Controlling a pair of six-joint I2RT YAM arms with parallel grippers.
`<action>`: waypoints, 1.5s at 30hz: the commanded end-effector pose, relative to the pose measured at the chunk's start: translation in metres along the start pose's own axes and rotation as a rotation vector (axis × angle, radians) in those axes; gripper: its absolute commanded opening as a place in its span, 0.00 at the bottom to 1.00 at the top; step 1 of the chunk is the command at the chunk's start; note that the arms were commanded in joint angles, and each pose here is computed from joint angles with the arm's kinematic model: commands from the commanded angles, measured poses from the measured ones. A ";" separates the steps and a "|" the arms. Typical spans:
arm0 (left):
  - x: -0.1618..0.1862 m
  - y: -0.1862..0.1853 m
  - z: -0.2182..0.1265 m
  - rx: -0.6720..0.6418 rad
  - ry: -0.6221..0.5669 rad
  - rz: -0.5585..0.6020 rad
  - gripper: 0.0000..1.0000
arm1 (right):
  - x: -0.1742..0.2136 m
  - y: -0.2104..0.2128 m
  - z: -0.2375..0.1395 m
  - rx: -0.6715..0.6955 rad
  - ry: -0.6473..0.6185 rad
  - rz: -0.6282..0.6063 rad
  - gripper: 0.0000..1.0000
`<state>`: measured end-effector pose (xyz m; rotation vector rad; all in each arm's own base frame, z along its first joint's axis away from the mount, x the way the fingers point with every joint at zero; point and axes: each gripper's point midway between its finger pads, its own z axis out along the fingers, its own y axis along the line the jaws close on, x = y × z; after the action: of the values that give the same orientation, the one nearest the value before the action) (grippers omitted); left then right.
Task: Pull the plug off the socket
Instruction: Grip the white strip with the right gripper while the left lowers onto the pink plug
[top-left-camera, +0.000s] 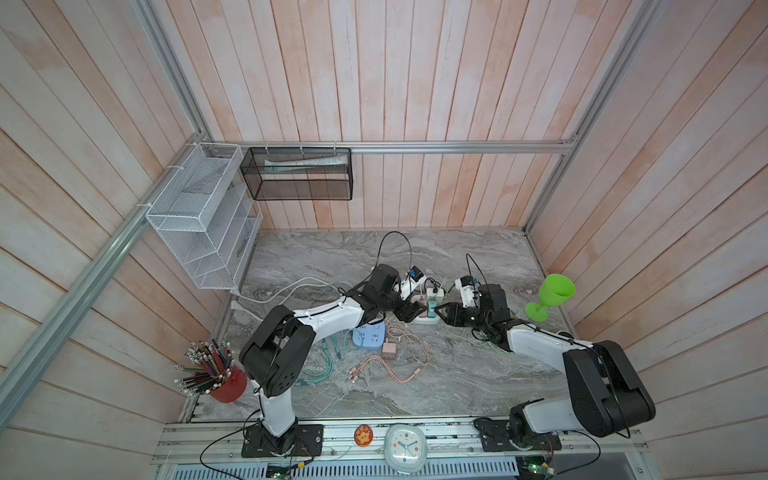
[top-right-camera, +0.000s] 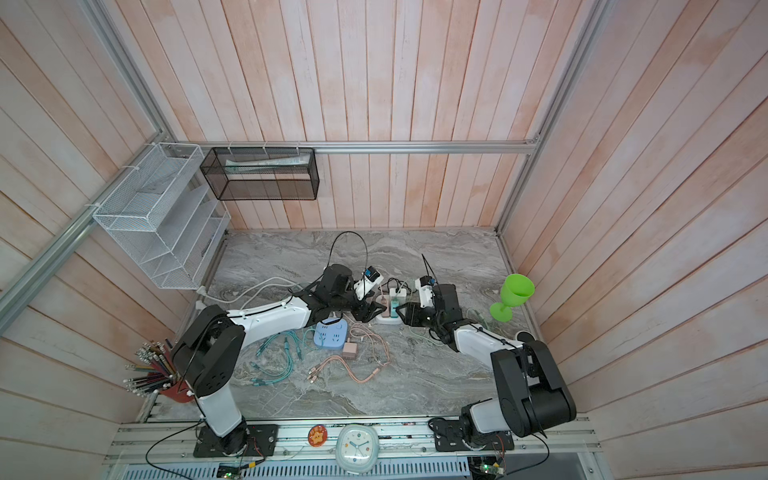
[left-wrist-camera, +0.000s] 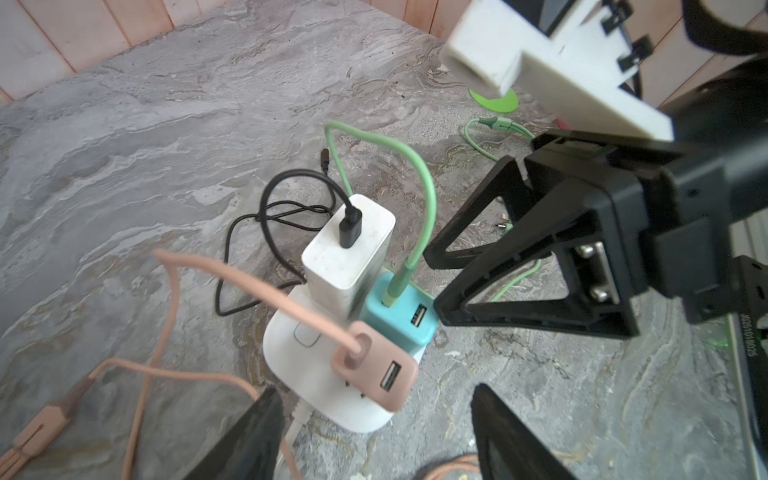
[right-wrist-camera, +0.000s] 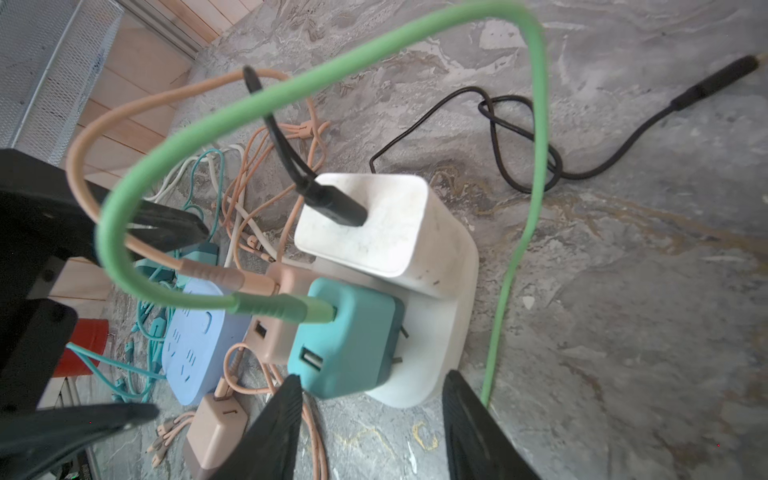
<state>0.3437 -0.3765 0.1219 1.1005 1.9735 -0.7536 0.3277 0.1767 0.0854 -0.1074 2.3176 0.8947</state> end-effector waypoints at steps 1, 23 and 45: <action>0.003 -0.009 0.015 0.030 0.033 0.019 0.73 | -0.006 0.000 -0.001 -0.007 0.001 0.012 0.52; -0.019 -0.032 0.032 -0.026 0.005 -0.024 0.70 | 0.001 -0.009 -0.018 -0.040 0.000 0.055 0.51; 0.023 -0.023 0.017 0.111 0.045 0.120 0.72 | 0.013 -0.009 -0.008 -0.078 0.060 0.122 0.51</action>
<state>0.3241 -0.3877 0.0992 1.2503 1.9514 -0.7482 0.3123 0.1653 0.0771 -0.0362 2.3599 1.0426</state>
